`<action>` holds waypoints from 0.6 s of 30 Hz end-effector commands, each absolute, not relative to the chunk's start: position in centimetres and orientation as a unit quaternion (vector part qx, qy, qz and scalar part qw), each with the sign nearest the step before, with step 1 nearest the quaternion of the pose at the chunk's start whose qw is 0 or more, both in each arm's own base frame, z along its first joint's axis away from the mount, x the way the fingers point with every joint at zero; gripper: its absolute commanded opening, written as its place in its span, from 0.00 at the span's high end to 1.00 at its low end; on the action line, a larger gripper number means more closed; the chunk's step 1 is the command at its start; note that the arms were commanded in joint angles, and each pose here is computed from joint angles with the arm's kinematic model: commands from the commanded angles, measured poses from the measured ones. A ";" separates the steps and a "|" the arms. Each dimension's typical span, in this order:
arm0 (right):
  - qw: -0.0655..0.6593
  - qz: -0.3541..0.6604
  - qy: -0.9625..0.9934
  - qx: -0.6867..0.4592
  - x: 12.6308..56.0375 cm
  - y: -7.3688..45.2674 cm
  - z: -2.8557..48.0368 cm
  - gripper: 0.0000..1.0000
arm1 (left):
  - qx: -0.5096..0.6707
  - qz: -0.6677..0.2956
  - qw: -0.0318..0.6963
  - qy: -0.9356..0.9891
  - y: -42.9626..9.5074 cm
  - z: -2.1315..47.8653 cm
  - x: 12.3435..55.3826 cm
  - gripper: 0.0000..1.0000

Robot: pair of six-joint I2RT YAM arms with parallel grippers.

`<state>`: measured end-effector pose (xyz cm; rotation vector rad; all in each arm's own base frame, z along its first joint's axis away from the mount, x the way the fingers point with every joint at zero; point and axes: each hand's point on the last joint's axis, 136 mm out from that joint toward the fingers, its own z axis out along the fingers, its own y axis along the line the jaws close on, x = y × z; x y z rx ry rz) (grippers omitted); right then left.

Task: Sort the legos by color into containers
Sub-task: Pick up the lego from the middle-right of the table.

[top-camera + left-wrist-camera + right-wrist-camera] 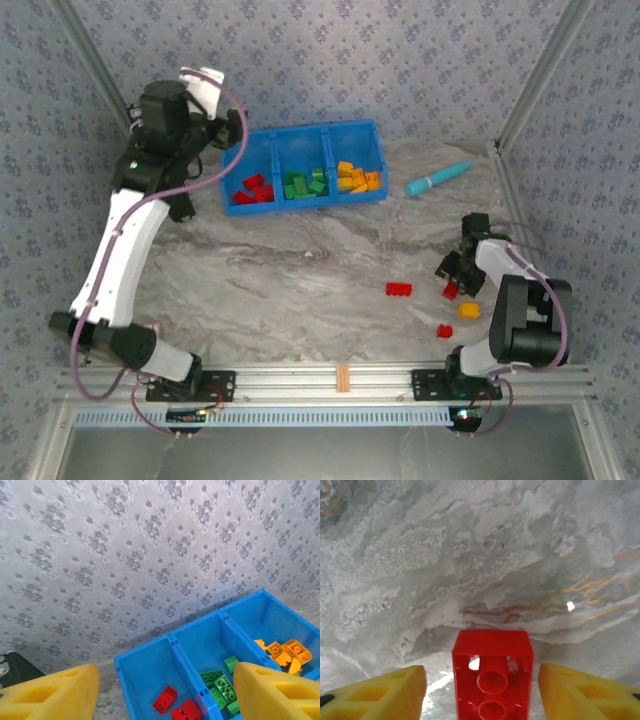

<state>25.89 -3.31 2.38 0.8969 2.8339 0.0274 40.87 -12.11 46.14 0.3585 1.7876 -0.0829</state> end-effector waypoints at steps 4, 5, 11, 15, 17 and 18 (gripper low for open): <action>0.083 0.000 0.954 0.287 26.8 -2.7 1.6 0.59 | 0.156 0.003 0.615 0.773 -8.7 47.2 33.6 0.24; 0.088 0.000 0.954 0.285 27.2 -2.6 1.6 0.64 | 0.154 0.012 0.614 0.774 -7.9 47.0 32.3 0.23; 0.119 -0.008 0.962 0.246 29.3 -1.6 4.9 0.78 | 0.152 0.057 0.617 0.770 -4.8 45.7 26.4 0.20; 0.170 -0.014 0.966 0.193 32.1 0.5 10.9 0.83 | 0.144 0.076 0.609 0.776 -3.4 43.7 24.3 0.19; 0.208 -0.023 0.966 0.154 33.9 2.3 14.9 0.84 | 0.138 0.075 0.604 0.781 -3.0 42.5 23.6 0.19; 0.227 -0.024 0.964 0.133 34.7 3.5 16.9 0.84 | 0.135 0.075 0.602 0.783 -2.9 41.8 23.3 0.19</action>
